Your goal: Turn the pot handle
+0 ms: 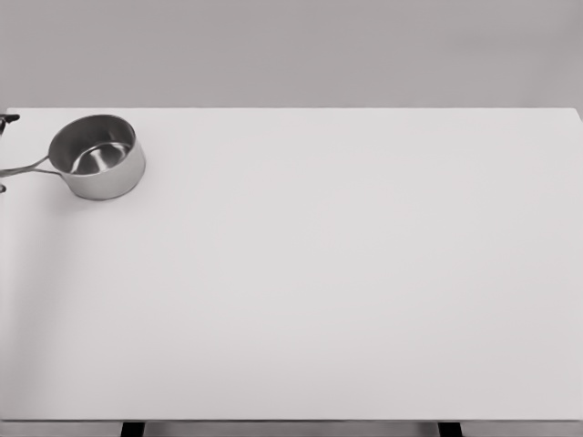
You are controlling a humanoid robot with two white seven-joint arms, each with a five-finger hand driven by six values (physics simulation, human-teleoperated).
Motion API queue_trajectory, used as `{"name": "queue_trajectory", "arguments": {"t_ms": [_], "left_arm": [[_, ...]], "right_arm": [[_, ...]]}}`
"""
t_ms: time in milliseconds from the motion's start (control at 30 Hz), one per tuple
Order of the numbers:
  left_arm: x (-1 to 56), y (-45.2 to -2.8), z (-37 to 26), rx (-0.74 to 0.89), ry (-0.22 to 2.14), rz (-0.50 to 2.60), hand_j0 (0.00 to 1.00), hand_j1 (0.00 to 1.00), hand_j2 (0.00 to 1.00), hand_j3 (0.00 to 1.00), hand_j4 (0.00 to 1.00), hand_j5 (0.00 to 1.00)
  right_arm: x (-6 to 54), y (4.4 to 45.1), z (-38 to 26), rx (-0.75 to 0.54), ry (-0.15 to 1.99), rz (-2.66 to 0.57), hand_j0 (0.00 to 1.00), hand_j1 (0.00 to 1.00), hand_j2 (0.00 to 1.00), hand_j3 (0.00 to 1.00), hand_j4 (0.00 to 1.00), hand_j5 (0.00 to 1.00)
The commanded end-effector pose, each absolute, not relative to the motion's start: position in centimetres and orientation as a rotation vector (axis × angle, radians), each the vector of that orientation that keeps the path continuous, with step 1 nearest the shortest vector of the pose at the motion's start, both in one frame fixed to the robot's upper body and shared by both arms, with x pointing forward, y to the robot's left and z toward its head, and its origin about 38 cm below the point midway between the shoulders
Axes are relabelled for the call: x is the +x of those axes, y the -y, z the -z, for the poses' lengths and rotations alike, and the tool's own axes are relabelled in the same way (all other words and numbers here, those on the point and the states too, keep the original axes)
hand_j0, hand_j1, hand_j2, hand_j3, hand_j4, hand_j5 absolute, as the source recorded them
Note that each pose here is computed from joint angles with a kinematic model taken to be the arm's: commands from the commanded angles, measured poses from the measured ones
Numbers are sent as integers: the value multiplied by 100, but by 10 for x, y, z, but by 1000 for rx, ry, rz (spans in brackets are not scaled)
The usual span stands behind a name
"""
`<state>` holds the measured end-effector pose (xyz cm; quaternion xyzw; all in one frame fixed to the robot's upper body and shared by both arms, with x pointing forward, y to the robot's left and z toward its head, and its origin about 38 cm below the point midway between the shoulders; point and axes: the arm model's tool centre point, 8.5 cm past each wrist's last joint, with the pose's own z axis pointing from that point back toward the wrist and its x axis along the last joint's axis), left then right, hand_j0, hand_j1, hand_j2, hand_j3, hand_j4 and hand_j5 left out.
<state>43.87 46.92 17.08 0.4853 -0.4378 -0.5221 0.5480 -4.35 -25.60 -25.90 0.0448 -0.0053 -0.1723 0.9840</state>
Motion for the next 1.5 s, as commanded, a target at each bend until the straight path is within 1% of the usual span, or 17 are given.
{"name": "queue_trajectory", "arguments": {"t_ms": [0, 133, 333, 700, 1467], "left_arm": [[438, -469, -167, 1145, 1028, 1242, 100, 100, 100, 100, 100, 100], [440, -474, -166, 1149, 1014, 1235, 100, 100, 100, 100, 100, 100], [442, -462, -163, 1128, 1043, 1237, 100, 100, 100, 100, 100, 100], [445, -454, -171, 1129, 1078, 1238, 100, 100, 100, 100, 100, 100], [451, -466, -177, 1156, 1057, 1213, 100, 100, 100, 100, 100, 100]], "right_arm": [[-44, 256, 259, 90, 11, 346, 100, 100, 100, 100, 100, 100], [-44, 256, 259, 90, 11, 346, 100, 100, 100, 100, 100, 100], [-44, 256, 259, 90, 11, 346, 100, 100, 100, 100, 100, 100], [-44, 256, 259, 90, 11, 346, 100, 100, 100, 100, 100, 100], [-44, 256, 259, 90, 11, 346, 100, 100, 100, 100, 100, 100]]}}
